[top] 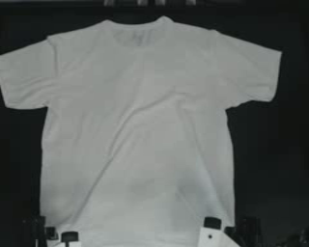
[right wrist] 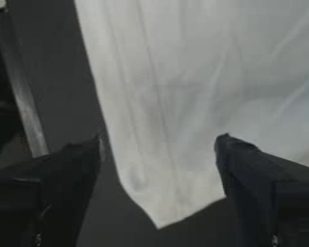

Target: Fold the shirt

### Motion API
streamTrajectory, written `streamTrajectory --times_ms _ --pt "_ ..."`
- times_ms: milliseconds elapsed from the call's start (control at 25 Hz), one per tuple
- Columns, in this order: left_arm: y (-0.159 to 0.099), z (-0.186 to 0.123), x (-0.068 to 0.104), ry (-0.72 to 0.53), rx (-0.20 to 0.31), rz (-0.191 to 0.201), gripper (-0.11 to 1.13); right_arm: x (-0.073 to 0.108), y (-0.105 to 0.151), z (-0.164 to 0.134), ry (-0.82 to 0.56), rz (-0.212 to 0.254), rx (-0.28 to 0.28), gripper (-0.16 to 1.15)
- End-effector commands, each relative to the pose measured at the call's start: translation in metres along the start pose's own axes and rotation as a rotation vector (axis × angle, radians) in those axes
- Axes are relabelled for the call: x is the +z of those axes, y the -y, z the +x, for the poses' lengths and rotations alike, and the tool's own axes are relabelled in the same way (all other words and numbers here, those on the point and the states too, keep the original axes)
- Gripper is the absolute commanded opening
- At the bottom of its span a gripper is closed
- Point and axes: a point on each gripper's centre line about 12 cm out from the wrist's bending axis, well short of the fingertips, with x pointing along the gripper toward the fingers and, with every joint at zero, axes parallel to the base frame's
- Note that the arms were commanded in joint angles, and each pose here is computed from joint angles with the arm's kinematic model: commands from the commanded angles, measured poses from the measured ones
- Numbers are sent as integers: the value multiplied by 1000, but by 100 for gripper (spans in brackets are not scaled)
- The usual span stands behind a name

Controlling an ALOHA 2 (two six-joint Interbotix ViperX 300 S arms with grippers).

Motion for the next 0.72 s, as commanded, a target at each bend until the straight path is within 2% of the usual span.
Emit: streamTrajectory --times_ms 40,720 --pt "10 -7 6 18 -30 -2 97 2 -11 -2 10 0 21 97" --pt "10 23 -9 -63 29 -1 97 1 0 30 -37 -20 -59 97"
